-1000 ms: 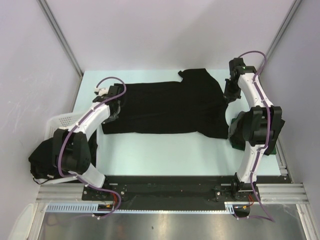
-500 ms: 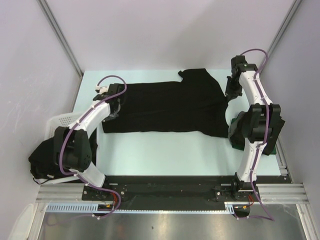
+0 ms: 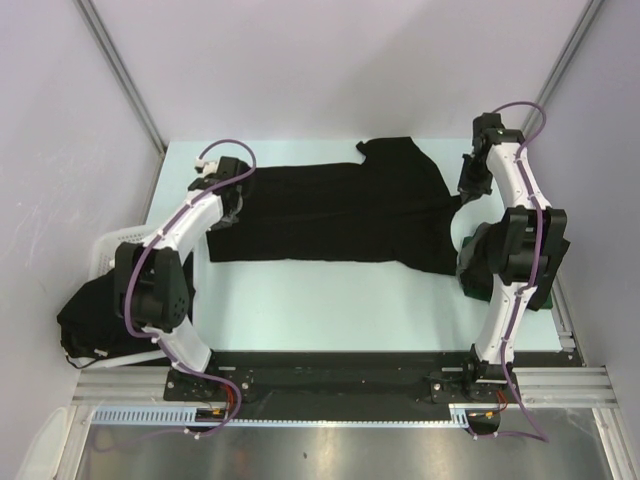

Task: Fold and stack the t-shirts
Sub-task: Fold the flattened tshirt in 1/3 of the way

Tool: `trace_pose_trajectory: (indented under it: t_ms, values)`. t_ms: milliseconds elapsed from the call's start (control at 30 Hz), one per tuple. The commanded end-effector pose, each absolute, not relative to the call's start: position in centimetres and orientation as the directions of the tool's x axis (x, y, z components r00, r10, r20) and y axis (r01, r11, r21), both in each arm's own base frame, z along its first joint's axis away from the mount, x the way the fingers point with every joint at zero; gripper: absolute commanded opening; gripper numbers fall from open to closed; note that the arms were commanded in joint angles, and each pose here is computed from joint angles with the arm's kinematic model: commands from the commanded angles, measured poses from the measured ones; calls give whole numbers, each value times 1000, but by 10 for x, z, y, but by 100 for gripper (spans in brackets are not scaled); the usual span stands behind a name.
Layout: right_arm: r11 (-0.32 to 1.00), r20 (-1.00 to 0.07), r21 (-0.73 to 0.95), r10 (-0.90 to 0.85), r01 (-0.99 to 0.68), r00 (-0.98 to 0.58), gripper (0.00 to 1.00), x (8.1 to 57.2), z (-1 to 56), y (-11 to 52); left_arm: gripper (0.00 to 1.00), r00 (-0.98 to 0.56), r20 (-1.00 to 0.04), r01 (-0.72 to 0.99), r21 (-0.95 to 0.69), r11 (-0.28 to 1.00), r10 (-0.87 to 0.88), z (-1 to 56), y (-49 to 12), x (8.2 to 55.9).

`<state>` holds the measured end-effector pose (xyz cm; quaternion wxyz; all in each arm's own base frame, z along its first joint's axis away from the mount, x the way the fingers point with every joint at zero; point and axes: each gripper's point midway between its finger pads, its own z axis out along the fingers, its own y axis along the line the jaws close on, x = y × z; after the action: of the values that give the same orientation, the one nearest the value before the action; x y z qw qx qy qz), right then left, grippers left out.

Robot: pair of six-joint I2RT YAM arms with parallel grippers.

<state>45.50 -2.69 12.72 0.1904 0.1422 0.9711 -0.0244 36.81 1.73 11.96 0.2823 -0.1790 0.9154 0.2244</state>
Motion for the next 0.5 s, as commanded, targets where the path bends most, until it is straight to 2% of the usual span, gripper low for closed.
trace_pose_trajectory:
  t_ms: [0,467]
  values:
    - [948,-430,-35,271,316,-861,0,457,139,-49,0,-755,-633,-493,380,782,-169,143,44,383]
    - [948,-436,-26,274,316,-857,0,469,138,-56,0,-764,-626,-479,389,787,-155,140,49,397]
